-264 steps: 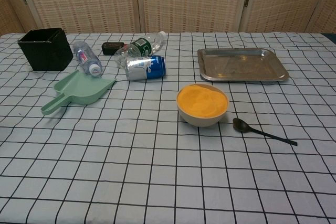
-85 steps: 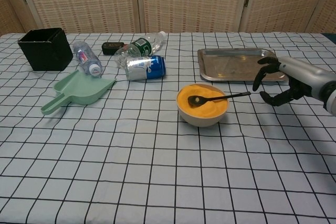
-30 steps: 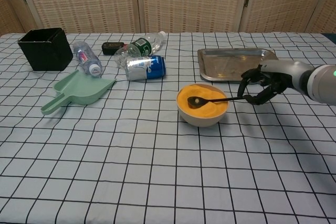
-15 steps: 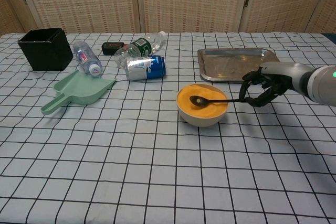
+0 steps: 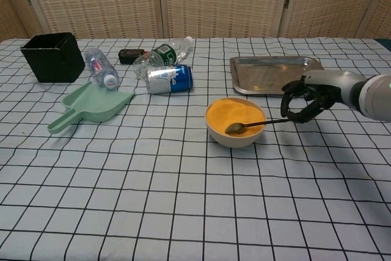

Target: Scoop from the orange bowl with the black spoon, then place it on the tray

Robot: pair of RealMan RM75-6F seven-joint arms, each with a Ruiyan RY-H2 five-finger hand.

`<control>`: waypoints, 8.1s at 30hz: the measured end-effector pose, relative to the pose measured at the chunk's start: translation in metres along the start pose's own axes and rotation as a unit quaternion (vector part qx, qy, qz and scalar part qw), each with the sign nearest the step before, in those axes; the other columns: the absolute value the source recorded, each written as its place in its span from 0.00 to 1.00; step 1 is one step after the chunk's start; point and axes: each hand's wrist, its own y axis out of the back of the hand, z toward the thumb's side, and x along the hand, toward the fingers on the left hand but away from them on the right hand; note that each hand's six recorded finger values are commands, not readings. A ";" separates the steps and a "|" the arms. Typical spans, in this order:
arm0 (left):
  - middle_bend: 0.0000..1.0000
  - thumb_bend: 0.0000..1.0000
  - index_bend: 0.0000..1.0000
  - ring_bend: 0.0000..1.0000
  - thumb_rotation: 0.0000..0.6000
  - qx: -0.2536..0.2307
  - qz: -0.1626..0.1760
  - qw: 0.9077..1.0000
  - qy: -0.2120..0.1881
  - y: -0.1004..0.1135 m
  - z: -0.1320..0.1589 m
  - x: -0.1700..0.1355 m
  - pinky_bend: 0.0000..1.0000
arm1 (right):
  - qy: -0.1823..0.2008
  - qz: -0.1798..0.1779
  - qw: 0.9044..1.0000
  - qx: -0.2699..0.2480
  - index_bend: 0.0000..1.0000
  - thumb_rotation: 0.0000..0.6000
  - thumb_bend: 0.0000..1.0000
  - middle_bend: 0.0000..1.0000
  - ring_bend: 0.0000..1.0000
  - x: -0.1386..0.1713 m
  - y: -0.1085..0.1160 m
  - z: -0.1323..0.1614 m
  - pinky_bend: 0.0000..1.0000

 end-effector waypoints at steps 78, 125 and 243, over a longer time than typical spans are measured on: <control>0.01 0.44 0.00 0.02 1.00 -0.002 -0.006 1.000 0.003 -0.001 -0.001 -0.002 0.32 | 0.137 -0.266 0.927 0.225 0.52 1.00 0.33 0.01 0.00 0.016 -0.048 -0.035 0.00; 0.01 0.44 0.00 0.02 1.00 -0.002 -0.010 1.000 -0.003 -0.003 0.001 -0.002 0.32 | 0.136 -0.283 0.913 0.261 1.00 1.00 0.91 0.29 0.00 0.019 0.005 0.006 0.00; 0.01 0.44 0.00 0.02 1.00 0.001 -0.010 1.000 -0.006 -0.004 0.003 -0.002 0.32 | 0.126 -0.206 0.924 0.297 1.00 1.00 0.93 0.31 0.00 0.044 0.014 0.022 0.00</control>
